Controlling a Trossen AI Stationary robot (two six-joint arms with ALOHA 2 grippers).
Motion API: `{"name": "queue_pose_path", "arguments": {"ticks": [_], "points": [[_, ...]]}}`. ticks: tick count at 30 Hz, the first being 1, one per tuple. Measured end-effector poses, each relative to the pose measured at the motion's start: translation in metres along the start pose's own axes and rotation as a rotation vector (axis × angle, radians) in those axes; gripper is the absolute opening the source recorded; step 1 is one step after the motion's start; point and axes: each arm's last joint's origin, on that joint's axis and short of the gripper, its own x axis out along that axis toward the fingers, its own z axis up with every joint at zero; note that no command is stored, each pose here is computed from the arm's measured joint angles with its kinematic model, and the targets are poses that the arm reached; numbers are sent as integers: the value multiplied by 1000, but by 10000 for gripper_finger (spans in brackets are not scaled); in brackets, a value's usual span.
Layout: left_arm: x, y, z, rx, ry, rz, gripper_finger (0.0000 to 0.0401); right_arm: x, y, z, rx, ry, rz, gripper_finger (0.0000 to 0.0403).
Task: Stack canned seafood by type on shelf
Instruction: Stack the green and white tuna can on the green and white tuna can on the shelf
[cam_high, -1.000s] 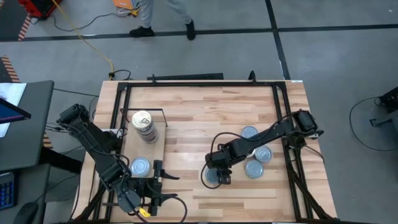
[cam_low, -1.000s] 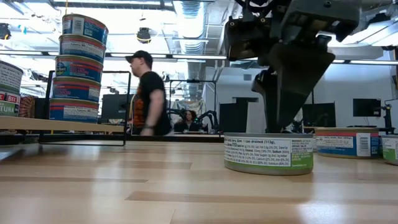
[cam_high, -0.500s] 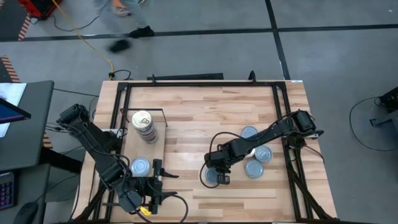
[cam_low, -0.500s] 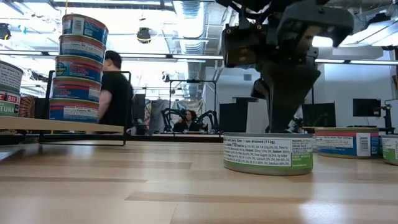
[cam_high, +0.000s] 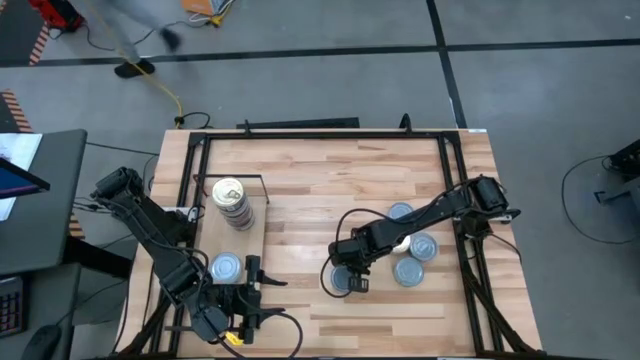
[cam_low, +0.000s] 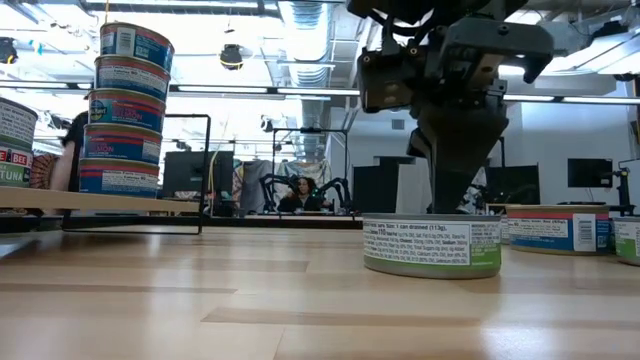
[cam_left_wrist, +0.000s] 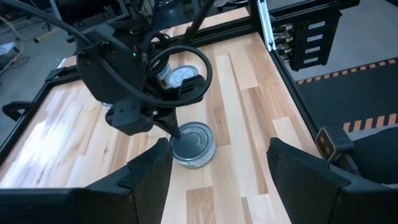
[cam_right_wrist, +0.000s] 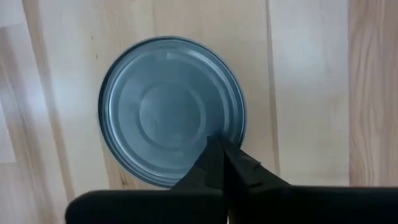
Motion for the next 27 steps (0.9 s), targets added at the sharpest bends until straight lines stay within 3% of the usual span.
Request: {"name": "queue_pose_path", "arguments": {"ticks": [5,15,27], "points": [[0,0,0,-2,1,0,251,0,-1,-1,7,12,-10,23],[0,0,-1,3,10,2,251,-6,0,-3,53,15,-17,87],[0,0,-2,1,15,3,251,-22,2,-5,76,-37,-40,93]]}}
